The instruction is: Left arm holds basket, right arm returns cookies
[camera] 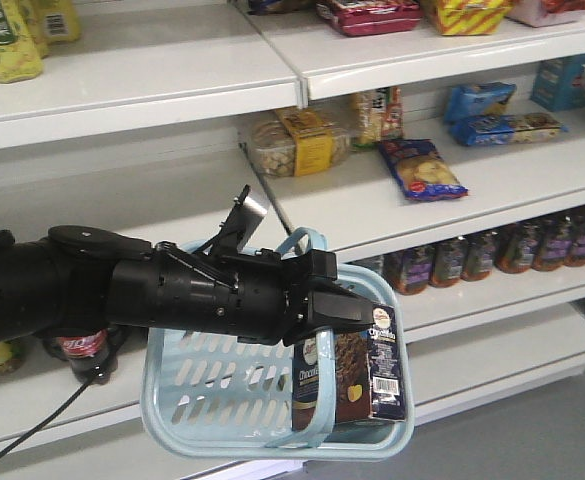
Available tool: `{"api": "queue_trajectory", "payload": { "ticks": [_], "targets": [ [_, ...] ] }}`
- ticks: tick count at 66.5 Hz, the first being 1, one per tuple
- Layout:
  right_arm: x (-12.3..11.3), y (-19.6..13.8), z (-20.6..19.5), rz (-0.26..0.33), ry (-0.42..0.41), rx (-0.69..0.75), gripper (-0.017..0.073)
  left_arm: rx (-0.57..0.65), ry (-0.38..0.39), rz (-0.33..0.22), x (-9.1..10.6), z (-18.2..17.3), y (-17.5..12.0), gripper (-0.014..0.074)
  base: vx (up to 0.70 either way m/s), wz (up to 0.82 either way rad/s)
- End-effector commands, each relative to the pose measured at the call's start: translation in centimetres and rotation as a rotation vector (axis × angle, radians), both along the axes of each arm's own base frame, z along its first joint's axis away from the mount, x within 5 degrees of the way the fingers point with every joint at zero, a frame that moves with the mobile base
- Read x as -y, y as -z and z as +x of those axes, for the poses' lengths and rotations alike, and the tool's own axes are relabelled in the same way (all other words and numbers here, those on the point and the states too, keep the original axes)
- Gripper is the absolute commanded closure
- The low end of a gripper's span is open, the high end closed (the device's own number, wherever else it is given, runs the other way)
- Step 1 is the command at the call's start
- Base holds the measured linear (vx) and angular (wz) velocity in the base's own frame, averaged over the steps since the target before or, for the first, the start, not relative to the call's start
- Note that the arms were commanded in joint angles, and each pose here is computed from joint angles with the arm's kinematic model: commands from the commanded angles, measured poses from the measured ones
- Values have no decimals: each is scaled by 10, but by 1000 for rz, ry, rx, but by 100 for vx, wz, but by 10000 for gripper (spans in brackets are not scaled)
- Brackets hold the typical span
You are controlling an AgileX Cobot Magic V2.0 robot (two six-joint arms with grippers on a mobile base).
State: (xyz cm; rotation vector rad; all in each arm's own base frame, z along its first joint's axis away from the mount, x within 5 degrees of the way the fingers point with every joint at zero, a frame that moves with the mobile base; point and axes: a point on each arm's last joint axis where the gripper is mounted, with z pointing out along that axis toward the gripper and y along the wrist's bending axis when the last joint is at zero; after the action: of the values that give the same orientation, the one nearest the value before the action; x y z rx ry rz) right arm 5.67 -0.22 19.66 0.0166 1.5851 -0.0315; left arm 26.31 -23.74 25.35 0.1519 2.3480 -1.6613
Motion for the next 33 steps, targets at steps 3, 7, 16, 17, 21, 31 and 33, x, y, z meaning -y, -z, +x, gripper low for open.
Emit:
{"api": "queue_trajectory", "payload": {
  "ticks": [3,7,16,17,21,31,33],
  "targets": [
    [-1,-1,0,-12,-8,66,565,20,0,-151,1,-5,-35,596,16,54],
    [-1,-1,0,-12,-8,66,565,20,0,-152,1,-5,-35,596,16,53],
    [-1,-1,0,-12,-8,66,565,20,0,-152,1,-5,-35,596,14,51],
    [-1,-1,0,-12,-8,66,565,20,0,-152,1,-5,-35,596,14,51],
    [-1,-1,0,-12,-8,66,565,20,0,-152,1,-5,-35,596,13,50],
    [-1,-1,0,-12,-8,66,565,20,0,-152,1,-5,-35,596,12,46],
    [-1,-1,0,-12,-8,66,565,20,0,-152,1,-5,-35,596,11,41]
  ]
}}
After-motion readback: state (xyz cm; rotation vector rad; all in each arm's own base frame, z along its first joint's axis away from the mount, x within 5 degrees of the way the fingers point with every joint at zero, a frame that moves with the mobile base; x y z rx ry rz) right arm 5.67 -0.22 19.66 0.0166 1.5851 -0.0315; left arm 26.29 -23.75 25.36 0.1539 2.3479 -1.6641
